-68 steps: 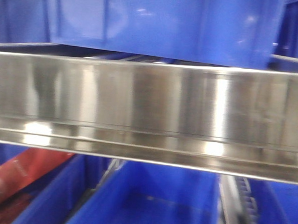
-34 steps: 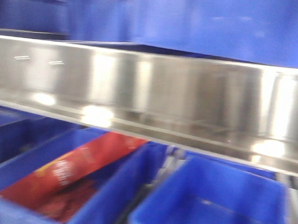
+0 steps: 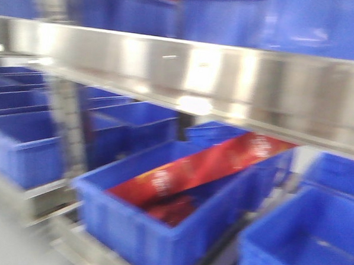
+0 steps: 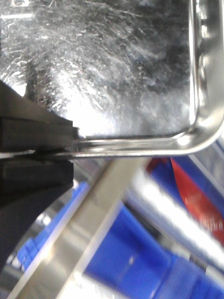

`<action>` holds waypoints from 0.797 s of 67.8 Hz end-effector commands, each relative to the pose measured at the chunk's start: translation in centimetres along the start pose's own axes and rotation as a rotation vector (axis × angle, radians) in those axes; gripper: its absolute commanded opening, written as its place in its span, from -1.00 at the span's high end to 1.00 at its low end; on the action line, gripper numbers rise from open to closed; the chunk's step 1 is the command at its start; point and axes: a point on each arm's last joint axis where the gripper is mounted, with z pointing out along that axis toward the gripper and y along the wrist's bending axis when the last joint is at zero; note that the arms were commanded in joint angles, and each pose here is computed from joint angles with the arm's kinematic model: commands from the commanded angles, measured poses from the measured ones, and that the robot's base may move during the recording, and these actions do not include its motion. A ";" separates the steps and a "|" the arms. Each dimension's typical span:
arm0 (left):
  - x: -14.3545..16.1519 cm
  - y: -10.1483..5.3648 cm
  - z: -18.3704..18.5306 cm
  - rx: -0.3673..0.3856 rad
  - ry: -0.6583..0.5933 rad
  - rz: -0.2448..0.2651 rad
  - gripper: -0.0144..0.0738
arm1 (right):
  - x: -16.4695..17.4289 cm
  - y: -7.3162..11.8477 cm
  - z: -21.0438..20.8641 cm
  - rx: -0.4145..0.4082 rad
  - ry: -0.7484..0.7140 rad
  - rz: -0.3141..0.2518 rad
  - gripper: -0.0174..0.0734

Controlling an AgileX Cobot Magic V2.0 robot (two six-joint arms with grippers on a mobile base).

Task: Stack silver trays without gaps
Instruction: 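Drive the base back from the shelf holding the tray in both grippers, then drive across the floor toward the potted plant and cone, tray held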

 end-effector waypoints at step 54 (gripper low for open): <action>0.0 -0.9 -0.2 0.084 -0.018 0.010 0.71 | -0.4 1.0 -0.5 -0.119 -0.055 -0.010 0.67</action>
